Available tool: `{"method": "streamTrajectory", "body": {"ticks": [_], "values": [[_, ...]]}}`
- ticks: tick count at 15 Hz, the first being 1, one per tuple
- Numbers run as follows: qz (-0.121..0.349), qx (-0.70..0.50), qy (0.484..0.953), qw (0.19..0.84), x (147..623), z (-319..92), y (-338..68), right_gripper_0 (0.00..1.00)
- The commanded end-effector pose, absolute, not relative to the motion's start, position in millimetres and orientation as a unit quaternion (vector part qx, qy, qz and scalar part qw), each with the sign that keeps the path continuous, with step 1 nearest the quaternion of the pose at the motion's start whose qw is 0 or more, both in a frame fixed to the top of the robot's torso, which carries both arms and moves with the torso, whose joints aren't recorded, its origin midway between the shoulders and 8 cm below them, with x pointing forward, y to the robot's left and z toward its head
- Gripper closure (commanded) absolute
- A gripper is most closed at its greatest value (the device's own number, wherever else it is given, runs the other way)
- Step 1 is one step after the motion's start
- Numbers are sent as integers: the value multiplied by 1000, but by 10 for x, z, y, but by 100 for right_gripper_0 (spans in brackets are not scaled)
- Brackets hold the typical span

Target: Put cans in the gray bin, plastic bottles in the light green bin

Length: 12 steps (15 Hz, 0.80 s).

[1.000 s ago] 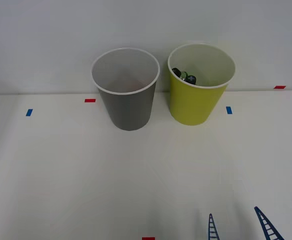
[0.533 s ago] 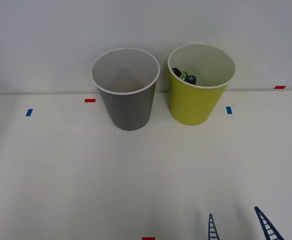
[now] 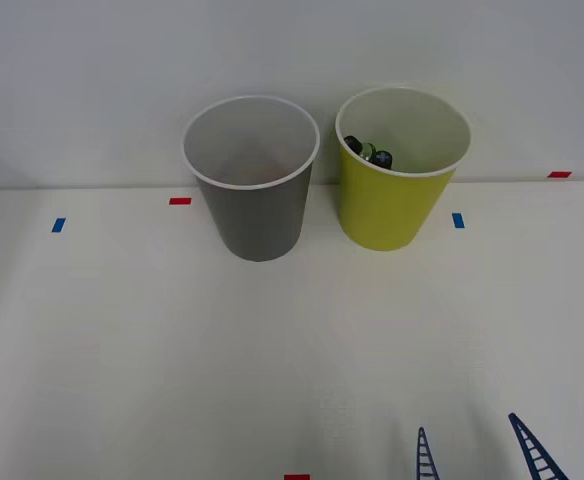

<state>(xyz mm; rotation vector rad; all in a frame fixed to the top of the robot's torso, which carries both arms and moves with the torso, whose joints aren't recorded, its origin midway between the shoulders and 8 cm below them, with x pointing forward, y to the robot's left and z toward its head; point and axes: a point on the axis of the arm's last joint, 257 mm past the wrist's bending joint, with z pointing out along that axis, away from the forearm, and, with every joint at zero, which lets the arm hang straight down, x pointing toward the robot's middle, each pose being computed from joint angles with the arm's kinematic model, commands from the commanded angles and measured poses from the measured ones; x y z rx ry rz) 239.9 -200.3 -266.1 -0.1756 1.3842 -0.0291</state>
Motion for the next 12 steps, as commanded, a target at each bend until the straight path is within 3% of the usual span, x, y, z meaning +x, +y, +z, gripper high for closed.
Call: {"method": "streamTrajectory", "body": {"ticks": [1, 12], "values": [[-13, -81, 637, 766, 2399, -2661, -2003, 0], [-13, -81, 637, 766, 2399, -2661, -2003, 0]]}}
